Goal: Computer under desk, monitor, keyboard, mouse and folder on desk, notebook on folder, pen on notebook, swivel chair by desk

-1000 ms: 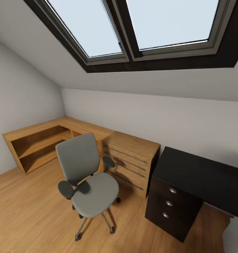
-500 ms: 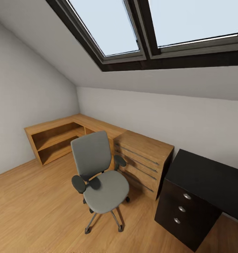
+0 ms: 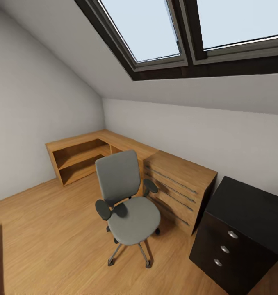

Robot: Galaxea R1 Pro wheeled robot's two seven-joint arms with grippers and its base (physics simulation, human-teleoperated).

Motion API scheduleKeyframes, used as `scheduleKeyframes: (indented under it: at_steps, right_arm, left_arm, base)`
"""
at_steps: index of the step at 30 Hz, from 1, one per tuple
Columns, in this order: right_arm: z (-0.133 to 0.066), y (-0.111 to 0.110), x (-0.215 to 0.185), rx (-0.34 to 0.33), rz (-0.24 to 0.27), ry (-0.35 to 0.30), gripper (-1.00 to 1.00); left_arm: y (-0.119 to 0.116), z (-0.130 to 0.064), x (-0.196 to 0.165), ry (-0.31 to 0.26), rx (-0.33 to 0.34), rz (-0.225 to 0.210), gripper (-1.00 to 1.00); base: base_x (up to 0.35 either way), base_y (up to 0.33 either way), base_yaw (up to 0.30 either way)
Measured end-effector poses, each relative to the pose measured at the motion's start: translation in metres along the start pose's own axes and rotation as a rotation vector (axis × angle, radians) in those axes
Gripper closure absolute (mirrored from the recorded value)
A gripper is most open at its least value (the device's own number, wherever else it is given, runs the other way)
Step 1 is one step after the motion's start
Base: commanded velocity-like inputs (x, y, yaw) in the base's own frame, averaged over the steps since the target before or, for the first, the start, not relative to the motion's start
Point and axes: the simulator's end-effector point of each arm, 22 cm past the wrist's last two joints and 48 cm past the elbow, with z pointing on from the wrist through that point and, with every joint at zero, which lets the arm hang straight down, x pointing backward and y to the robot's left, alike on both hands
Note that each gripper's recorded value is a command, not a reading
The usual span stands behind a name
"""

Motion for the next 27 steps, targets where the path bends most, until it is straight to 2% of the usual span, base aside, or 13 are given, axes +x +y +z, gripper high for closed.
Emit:
scheduleKeyframes:
  at_steps: [27]
  right_arm:
    - [-0.0017, -0.0028, 0.009, 0.004, -0.002, 0.025, -1.0]
  left_arm:
    - [0.0013, -0.0029, 0.0082, 0.028, -0.003, 0.005, -1.0]
  base:
    - [0.0, 0.0, 0.239]
